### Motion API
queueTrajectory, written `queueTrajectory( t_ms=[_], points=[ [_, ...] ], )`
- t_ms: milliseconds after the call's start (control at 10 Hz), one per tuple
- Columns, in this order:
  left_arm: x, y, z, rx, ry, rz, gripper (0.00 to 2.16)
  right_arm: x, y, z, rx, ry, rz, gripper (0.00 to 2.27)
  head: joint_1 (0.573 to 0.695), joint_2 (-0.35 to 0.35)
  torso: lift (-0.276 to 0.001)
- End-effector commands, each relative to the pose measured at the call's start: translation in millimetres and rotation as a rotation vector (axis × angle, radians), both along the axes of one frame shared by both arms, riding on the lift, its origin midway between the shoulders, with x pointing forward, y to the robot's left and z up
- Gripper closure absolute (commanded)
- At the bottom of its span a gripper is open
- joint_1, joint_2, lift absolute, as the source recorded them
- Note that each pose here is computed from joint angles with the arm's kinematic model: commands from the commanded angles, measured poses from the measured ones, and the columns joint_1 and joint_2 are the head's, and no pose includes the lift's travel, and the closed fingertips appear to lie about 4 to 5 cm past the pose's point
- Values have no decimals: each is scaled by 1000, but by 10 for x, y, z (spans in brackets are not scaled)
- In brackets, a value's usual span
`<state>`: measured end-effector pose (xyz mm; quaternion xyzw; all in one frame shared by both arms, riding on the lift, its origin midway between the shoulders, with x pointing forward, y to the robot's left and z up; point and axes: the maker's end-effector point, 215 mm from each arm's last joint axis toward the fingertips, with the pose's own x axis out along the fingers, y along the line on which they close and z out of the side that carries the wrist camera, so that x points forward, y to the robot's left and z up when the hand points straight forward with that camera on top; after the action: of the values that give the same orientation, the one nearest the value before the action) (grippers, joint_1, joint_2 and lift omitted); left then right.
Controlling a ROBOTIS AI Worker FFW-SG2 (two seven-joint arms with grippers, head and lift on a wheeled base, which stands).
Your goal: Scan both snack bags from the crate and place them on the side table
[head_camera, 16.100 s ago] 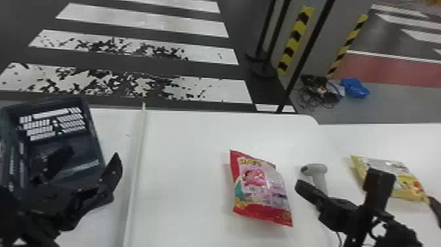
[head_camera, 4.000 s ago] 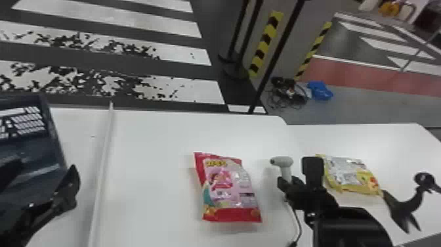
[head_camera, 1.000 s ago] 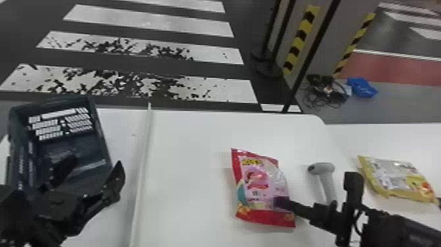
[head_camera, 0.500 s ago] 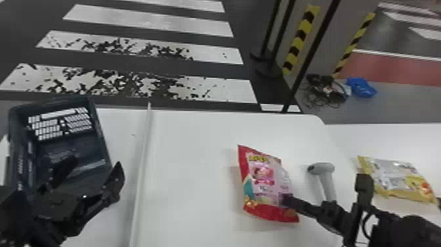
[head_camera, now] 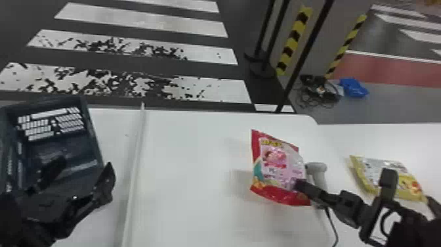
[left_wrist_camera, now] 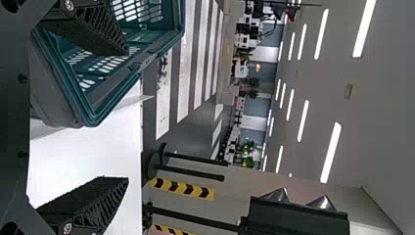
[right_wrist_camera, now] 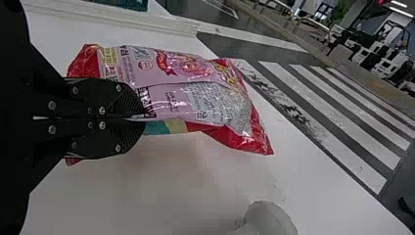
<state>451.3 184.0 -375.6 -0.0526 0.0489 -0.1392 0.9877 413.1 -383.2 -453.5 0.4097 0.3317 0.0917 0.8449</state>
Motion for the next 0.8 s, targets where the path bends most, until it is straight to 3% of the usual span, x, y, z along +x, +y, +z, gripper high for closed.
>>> queueTrajectory(
  t_ms=[0, 200, 400, 700],
  points=[
    [-13, 2, -3, 4, 0, 3, 83, 99, -285, 286, -11, -66, -61, 2256, 695, -253, -95],
    [-23, 33, -6, 4, 2, 10, 83, 252, -940, 671, -72, -161, -188, 2256, 695, -286, -95],
    [-24, 6, -51, 7, 12, 13, 83, 357, -1724, 725, -169, -197, -349, 2256, 695, -350, -95],
    [-18, -52, -160, 13, 32, 19, 83, 454, -2881, 791, -368, -256, -590, 2256, 695, -350, -95]
  ],
)
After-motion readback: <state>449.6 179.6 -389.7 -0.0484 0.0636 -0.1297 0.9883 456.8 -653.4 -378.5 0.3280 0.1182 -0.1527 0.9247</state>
